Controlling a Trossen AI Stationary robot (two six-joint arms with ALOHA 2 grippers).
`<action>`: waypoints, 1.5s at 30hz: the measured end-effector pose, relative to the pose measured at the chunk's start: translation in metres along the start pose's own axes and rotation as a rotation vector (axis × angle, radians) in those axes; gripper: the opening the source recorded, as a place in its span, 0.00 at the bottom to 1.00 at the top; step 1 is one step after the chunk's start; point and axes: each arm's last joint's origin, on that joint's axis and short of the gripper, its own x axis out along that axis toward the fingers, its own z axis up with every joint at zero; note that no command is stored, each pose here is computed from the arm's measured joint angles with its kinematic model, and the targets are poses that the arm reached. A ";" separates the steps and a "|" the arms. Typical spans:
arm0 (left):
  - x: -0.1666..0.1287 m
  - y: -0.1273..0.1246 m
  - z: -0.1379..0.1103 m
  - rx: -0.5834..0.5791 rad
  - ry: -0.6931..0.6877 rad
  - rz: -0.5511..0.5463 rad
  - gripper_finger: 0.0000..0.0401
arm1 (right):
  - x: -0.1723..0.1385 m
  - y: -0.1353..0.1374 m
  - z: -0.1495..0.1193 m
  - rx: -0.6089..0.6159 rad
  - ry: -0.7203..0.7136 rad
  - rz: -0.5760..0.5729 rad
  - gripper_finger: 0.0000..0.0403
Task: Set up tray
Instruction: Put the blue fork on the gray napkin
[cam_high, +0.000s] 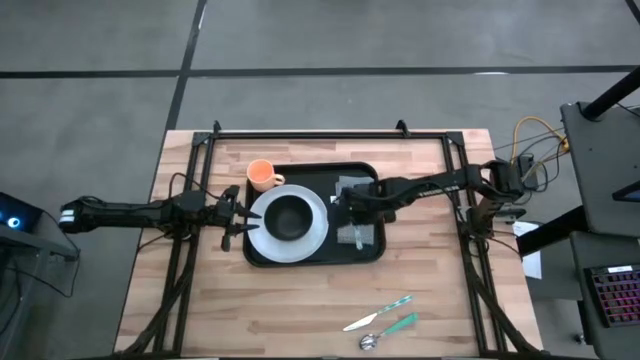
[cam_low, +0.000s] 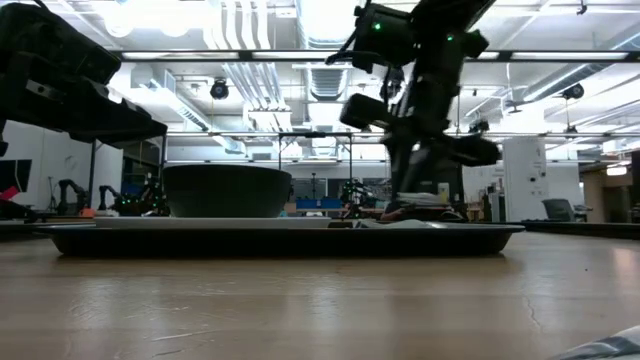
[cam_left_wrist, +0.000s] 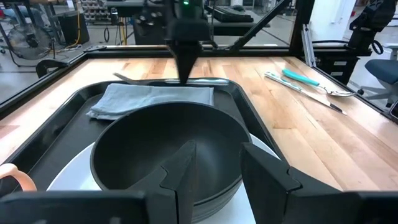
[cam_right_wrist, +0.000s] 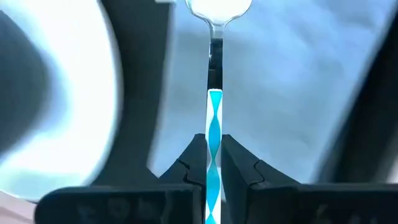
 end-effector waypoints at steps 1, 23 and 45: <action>0.000 0.000 0.000 0.000 0.000 0.000 0.26 | 0.000 0.001 0.004 0.012 -0.013 0.019 0.04; 0.000 0.000 0.000 0.000 0.000 0.000 0.26 | 0.041 -0.017 0.023 0.100 -0.056 -0.048 0.04; 0.000 0.000 0.000 0.000 0.000 0.000 0.26 | 0.039 -0.020 0.025 0.119 -0.061 -0.071 0.10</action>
